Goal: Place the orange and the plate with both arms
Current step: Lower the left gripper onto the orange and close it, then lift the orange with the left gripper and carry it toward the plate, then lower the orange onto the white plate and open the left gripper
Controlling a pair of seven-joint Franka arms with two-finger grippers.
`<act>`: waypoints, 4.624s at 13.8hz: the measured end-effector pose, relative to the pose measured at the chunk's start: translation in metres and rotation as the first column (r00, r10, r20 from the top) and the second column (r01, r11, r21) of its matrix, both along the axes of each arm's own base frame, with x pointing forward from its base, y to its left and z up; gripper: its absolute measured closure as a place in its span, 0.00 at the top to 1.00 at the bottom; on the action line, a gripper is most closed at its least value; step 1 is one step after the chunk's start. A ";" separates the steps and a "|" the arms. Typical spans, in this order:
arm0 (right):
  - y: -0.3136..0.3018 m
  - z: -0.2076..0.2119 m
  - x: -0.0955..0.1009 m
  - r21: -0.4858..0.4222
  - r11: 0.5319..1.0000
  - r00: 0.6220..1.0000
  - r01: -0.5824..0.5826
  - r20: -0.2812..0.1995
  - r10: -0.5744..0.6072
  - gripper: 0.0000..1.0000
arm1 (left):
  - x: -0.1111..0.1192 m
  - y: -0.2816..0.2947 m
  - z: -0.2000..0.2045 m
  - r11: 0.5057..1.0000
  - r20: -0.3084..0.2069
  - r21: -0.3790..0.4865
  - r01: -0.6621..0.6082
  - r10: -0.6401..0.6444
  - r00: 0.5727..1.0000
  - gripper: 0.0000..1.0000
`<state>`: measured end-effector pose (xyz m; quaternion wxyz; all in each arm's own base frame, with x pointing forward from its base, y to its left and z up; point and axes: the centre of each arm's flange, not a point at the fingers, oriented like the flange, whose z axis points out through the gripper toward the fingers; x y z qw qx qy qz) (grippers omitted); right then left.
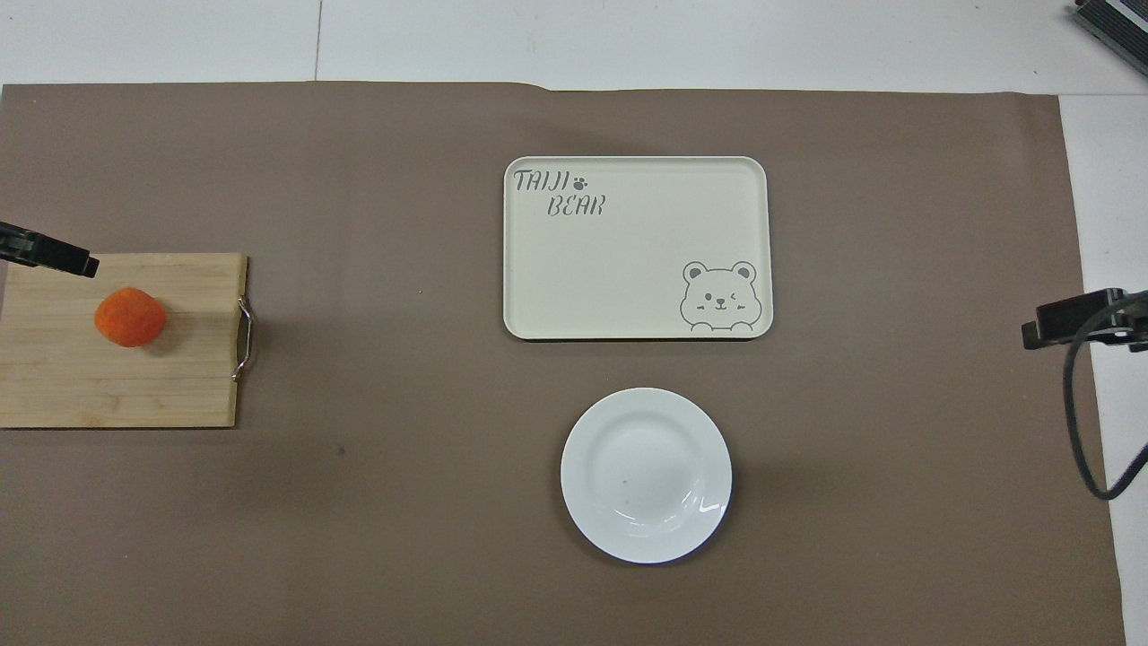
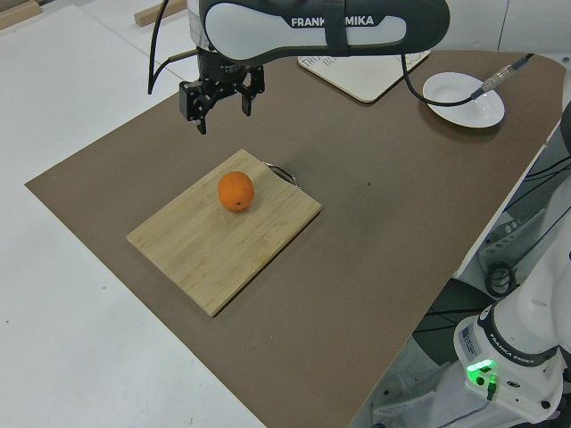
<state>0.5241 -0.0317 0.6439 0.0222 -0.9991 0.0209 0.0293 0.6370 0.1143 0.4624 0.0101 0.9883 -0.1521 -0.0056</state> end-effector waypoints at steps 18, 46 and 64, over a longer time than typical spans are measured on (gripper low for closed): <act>0.000 0.000 0.000 0.000 1.000 1.000 0.000 0.000 0.000 1.00 | -0.031 0.018 -0.134 1.000 -0.021 -0.006 -0.008 0.008 1.000 0.79; 0.004 0.008 0.010 -0.030 1.000 0.996 -0.008 0.091 0.011 1.00 | -0.052 -0.234 0.113 0.925 -0.014 0.019 -0.378 0.379 0.925 0.79; 0.004 0.008 0.010 -0.030 1.000 0.996 -0.008 0.091 0.011 1.00 | -0.212 -0.556 -0.028 0.867 0.005 -0.031 -0.497 0.497 0.868 0.79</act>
